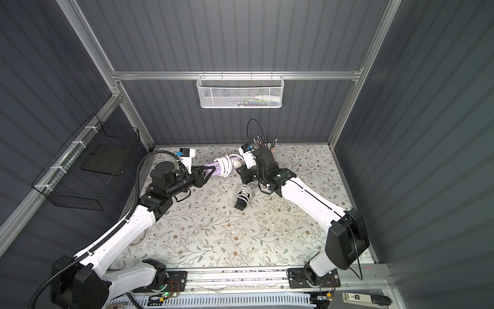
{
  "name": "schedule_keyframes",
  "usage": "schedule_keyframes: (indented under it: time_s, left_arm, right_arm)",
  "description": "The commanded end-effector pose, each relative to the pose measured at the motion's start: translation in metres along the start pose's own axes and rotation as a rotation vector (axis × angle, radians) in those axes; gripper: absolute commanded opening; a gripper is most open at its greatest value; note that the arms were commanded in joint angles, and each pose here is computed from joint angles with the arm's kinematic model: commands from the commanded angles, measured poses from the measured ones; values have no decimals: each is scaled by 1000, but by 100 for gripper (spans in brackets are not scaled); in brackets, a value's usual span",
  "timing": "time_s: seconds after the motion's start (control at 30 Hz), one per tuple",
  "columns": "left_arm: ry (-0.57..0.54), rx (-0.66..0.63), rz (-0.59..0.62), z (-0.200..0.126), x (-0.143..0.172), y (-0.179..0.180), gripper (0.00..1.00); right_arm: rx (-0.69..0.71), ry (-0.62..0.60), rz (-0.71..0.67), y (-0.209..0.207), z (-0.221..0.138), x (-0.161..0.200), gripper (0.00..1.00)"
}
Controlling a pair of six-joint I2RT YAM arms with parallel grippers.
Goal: Unwrap the cord wrapped around the power strip
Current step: Unwrap the power cord from the power strip.
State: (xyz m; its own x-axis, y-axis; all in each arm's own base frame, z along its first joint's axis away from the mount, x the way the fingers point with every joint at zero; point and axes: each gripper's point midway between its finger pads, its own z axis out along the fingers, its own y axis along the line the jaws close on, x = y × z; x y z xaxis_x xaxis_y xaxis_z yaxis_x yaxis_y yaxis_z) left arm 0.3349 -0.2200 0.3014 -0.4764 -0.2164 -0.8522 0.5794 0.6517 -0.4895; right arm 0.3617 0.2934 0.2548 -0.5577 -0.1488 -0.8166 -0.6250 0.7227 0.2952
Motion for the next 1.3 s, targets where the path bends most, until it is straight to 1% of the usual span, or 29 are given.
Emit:
schedule_keyframes:
  time_s: [0.0,0.23,0.27,0.4,0.57,0.7,0.77,0.9,0.93,0.97,1.0,1.2,1.27]
  left_arm:
    - [-51,-119,34,-6,-8,25,0]
    - [-58,-133,44,-8,-12,26,0]
    - [-59,-136,40,-8,-11,27,0]
    - [-68,-147,22,-5,-8,32,0]
    - [-90,-172,23,-5,-9,38,0]
    - [-92,-176,21,-4,-7,40,0]
    - [-92,-178,24,-5,-7,40,0]
    - [-88,-183,32,-7,-7,40,0]
    - [-88,-183,34,-7,-8,39,0]
    - [-90,-184,35,-8,-8,39,0]
    - [-91,-184,36,-8,-9,39,0]
    - [-95,-181,24,-5,-8,41,0]
    - [-99,-183,22,-4,-8,42,0]
  right_arm:
    - [-108,-94,12,16,-28,-27,0]
    - [-58,-101,20,2,-30,-26,0]
    - [-20,-107,9,1,-29,-27,0]
    - [55,-103,-80,19,-20,-28,0]
    - [88,-108,-127,36,-12,-32,0]
    - [71,-105,-120,38,-12,-31,0]
    - [25,-114,-78,35,-18,-32,0]
    - [-58,-162,33,14,-38,-41,0]
    - [-61,-170,50,9,-41,-42,0]
    - [-103,-169,61,10,-46,-41,0]
    - [-112,-173,70,8,-48,-42,0]
    - [-114,-168,76,4,-49,-39,0]
    - [-82,-161,46,9,-45,-37,0]
